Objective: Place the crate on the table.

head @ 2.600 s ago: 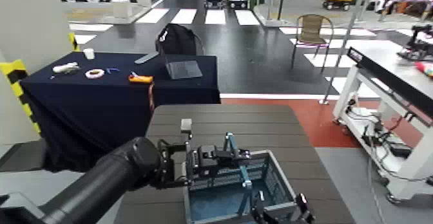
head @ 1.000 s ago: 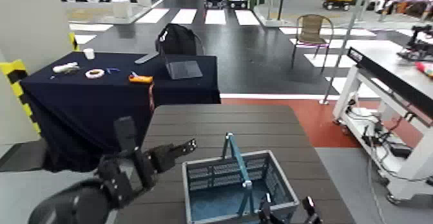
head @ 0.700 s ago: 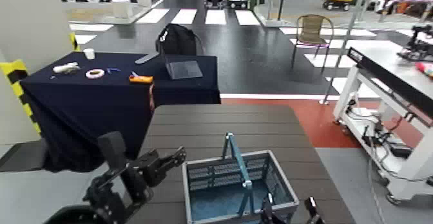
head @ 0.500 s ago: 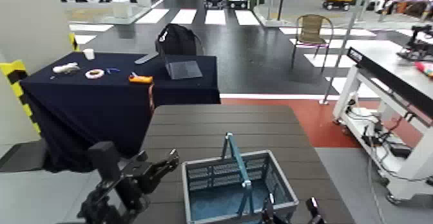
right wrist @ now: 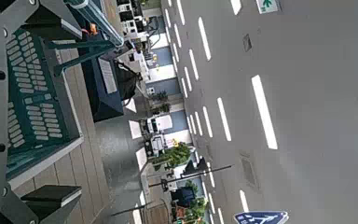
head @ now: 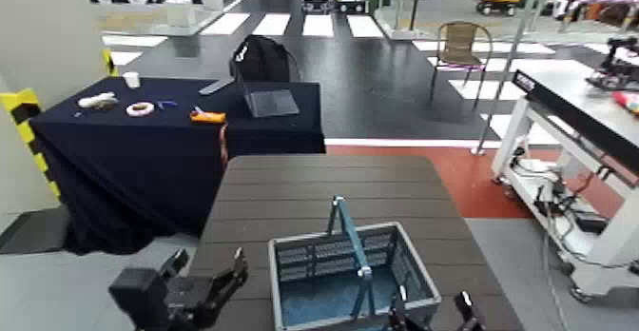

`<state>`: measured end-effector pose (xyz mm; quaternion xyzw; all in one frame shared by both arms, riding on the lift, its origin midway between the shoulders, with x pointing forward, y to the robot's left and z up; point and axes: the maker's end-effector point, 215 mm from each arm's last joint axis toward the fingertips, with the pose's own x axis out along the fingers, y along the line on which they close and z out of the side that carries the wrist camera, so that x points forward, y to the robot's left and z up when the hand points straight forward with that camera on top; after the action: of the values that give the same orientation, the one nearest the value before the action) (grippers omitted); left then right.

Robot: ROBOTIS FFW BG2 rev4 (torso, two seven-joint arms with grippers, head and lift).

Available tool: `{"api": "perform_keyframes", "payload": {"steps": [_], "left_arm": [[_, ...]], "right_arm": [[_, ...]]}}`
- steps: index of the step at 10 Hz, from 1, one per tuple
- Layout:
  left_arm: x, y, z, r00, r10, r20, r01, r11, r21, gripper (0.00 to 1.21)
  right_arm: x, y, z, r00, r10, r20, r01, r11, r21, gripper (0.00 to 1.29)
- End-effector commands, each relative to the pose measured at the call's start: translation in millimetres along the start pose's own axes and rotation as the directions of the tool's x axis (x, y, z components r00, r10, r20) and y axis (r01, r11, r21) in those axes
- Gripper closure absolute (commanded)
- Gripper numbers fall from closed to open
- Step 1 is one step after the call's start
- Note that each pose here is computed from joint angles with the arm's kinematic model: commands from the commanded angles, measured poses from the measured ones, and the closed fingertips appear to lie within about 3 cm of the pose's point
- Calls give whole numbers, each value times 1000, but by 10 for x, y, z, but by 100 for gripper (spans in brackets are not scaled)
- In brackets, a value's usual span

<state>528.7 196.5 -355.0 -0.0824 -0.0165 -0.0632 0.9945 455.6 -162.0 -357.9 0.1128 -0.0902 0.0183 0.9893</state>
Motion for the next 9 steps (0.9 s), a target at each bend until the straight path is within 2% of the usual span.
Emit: {"api": "perform_keyframes", "payload": {"steps": [1,3,5,9], "left_arm": [[-250,66,-50,999,40,25,-41,998,47,12],[-345,56,-54,998,43,37,-46,995,84,12],[-491,145,-31,995,78,59,-84,990,116,12],[-537,157,-1,994,82,79,-93,986,142,12]], "right_arm": [[-1,18,42,1000,5,6,-5,1000,-20,13],[-9,9,36,1000,4,1,-3,1000,-22,13],[-17,6,20,1000,0,-4,0,1000,-21,13],[-15,-8,7,1000,-2,-9,1,1000,-25,13]]}}
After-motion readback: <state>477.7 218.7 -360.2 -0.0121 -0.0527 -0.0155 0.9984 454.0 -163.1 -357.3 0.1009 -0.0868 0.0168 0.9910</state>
